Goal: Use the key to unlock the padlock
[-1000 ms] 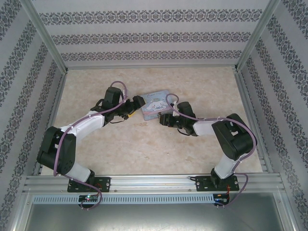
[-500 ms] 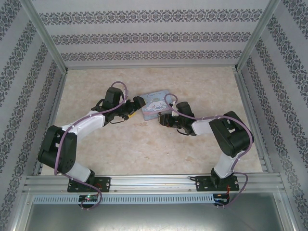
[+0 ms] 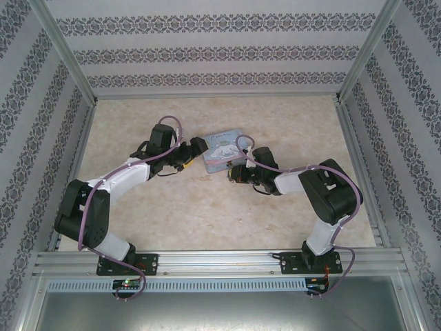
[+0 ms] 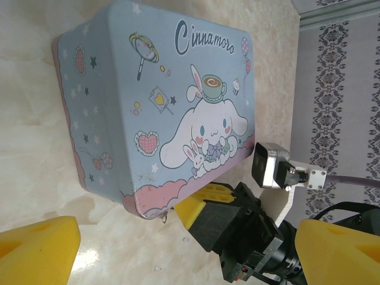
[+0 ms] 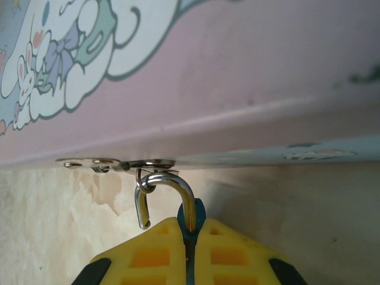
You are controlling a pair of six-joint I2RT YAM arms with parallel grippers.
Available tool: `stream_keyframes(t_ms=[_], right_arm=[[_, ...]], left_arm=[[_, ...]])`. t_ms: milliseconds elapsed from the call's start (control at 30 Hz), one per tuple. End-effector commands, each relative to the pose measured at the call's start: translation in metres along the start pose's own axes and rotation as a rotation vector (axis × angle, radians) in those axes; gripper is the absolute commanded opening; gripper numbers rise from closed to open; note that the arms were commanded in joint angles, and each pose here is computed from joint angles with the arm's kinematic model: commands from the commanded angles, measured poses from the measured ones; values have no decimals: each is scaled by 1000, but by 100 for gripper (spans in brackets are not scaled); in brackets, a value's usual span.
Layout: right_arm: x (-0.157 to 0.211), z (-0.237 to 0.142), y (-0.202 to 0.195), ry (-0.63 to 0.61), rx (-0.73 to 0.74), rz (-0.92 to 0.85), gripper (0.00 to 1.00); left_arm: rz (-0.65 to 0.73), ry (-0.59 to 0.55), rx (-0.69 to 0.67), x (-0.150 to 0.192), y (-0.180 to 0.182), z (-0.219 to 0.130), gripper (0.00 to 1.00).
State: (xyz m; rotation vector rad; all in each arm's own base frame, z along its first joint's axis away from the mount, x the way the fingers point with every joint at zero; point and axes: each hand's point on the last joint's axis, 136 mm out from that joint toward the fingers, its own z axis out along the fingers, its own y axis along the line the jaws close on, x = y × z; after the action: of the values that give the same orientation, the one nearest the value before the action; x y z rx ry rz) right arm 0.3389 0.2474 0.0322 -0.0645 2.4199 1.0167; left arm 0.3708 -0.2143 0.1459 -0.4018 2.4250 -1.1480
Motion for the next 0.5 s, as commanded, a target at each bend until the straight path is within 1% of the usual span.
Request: stream_keyframes(t_ms=[0, 167, 467], right_arm=[[1, -7, -6, -12, 20, 38, 0], [2, -11, -8, -26, 29, 89, 0], [6, -19, -16, -46, 62, 167, 0]], left_arm=[[88, -15, -64, -11, 0, -6, 93], [232, -11, -216, -11, 4, -8, 94], [456, 28, -446, -5, 12, 16, 95]])
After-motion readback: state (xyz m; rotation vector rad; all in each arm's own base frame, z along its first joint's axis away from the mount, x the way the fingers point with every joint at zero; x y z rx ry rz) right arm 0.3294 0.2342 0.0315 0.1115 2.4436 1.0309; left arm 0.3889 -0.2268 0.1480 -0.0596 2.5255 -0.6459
